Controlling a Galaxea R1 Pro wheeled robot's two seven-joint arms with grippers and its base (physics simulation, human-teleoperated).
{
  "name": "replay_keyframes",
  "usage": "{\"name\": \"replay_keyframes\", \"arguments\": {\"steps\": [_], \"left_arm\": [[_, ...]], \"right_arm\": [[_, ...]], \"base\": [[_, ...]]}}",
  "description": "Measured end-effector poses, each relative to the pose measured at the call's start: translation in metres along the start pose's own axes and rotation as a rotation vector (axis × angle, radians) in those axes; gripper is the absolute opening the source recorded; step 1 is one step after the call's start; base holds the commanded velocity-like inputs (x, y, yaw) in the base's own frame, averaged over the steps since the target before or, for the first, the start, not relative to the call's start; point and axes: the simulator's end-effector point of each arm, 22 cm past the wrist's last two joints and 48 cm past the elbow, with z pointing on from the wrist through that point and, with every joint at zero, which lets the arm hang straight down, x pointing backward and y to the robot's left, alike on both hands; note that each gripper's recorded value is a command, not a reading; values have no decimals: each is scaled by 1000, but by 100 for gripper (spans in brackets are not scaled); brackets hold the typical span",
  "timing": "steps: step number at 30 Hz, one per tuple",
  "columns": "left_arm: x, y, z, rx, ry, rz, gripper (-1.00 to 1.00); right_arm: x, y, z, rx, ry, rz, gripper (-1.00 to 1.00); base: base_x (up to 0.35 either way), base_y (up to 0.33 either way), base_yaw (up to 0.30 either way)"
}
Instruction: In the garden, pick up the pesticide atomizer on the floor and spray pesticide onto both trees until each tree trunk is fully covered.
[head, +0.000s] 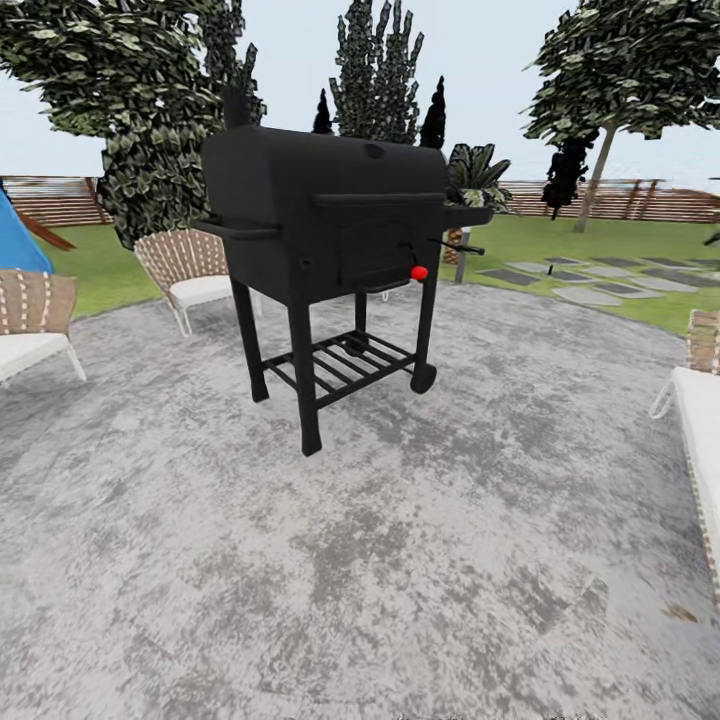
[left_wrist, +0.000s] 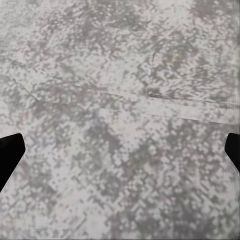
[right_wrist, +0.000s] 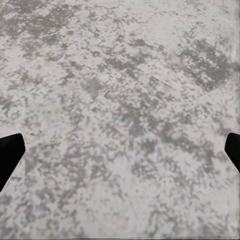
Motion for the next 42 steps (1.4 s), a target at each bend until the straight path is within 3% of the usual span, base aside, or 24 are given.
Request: {"name": "replay_keyframes", "arguments": {"steps": [22, 42], "left_arm": [[0, -1, 0, 2, 0, 2, 100], [0, -4, 0, 10, 0, 9, 100]], "right_arm": [[0, -1, 0, 2, 0, -1, 100], [0, 0, 0, 2, 1, 0, 100]], "base": [[55, 217, -300], [73, 19, -300]]}}
